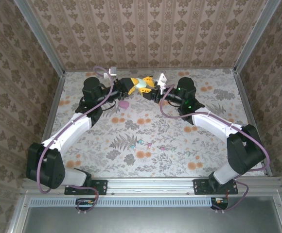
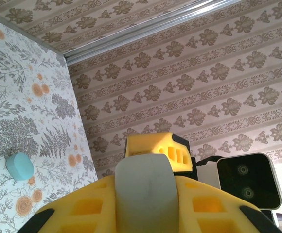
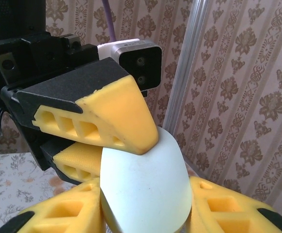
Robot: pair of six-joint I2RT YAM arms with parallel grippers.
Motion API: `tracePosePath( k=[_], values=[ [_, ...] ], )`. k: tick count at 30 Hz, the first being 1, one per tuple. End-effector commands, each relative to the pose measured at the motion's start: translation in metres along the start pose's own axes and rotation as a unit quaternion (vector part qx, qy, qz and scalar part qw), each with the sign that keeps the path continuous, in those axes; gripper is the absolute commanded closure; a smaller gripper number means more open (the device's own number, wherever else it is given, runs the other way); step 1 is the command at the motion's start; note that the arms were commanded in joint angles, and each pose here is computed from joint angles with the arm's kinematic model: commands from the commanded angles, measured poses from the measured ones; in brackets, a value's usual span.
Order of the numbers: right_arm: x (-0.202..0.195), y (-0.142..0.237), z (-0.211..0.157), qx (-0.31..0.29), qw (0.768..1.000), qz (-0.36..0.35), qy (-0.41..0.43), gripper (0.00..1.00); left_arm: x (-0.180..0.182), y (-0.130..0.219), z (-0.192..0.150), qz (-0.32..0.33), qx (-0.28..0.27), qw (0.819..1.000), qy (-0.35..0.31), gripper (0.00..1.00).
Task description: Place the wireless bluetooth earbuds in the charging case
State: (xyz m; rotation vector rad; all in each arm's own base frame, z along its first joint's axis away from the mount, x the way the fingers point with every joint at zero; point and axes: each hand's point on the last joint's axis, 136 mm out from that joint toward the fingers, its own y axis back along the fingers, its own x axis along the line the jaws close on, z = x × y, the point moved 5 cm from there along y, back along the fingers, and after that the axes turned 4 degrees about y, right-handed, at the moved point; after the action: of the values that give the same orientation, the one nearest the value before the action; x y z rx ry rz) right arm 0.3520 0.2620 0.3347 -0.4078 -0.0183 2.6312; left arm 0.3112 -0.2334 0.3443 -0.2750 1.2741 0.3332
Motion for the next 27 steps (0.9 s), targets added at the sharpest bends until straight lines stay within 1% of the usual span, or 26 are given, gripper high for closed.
tracePosePath(
  k=[1, 3, 7, 11, 13, 15, 21, 24, 27],
  values=[
    [0.001, 0.005, 0.018, -0.021, 1.000, 0.000, 0.010, 0.67, -0.008, 0.001, -0.004, -0.007, 0.008, 1.000, -0.015, 0.73],
    [0.003, 0.007, 0.017, -0.009, 1.000, 0.004, 0.001, 0.69, -0.010, 0.001, -0.003, 0.001, 0.010, 1.000, -0.030, 0.60],
    [0.008, 0.011, 0.011, 0.014, 0.999, 0.021, -0.026, 0.72, -0.012, 0.007, -0.003, 0.024, 0.000, 0.996, -0.081, 0.37],
    [0.013, 0.015, 0.011, 0.021, 0.997, 0.054, -0.059, 0.72, -0.007, 0.017, -0.004, 0.054, -0.022, 0.988, -0.145, 0.27],
    [0.012, 0.018, 0.010, 0.026, 0.995, 0.062, -0.075, 0.74, -0.002, 0.022, -0.002, 0.071, -0.047, 0.979, -0.184, 0.24],
    [0.011, 0.022, 0.005, 0.033, 0.994, 0.062, -0.086, 0.74, 0.002, 0.025, -0.001, 0.077, -0.060, 0.973, -0.209, 0.23],
    [0.004, 0.035, -0.005, 0.046, 0.989, 0.066, -0.120, 0.74, 0.002, 0.032, -0.007, 0.062, -0.075, 0.955, -0.279, 0.22],
    [0.004, 0.040, -0.008, 0.054, 0.987, 0.071, -0.130, 0.74, 0.001, 0.039, -0.013, 0.066, -0.072, 0.939, -0.328, 0.22],
    [0.007, 0.043, -0.007, 0.056, 0.986, 0.082, -0.134, 0.74, -0.004, 0.047, -0.020, 0.061, -0.066, 0.914, -0.395, 0.22]
  ],
)
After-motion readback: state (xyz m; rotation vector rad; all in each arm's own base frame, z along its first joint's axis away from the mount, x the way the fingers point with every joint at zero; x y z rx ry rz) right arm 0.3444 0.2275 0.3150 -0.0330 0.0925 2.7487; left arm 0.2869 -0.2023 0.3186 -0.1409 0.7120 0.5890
